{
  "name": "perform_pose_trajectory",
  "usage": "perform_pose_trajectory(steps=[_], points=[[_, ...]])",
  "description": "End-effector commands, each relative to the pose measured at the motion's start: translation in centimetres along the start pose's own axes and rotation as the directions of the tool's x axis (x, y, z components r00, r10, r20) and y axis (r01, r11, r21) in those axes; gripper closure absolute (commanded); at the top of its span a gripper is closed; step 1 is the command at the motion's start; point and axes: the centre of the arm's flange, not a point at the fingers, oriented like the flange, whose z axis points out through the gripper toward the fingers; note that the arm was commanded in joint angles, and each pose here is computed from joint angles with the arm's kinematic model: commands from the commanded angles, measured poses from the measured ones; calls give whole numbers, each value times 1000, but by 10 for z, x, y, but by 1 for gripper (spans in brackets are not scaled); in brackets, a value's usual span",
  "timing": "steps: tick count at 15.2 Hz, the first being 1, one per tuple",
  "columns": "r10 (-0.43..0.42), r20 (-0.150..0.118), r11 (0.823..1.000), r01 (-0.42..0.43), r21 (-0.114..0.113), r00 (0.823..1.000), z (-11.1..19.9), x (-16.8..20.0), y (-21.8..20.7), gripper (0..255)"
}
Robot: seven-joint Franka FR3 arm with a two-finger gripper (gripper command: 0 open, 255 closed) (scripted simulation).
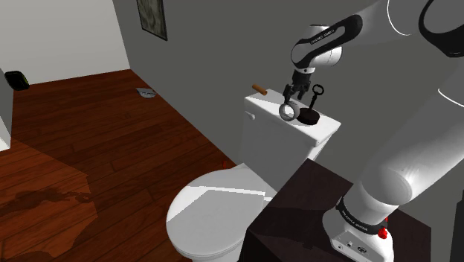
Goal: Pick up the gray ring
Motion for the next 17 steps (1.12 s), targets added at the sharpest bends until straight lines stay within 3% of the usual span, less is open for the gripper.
perform_pose_trajectory(steps=[1, 8, 9, 17], points=[[3, -3, 1000, -3, 0, 1000, 9, 2, 4, 0], [3, -3, 1000, -3, 0, 1000, 38, 0, 3, 0], [3, -3, 1000, -3, 0, 1000, 38, 0, 3, 255], [2, -3, 1000, -2, 0, 1000, 38, -1, 3, 255]])
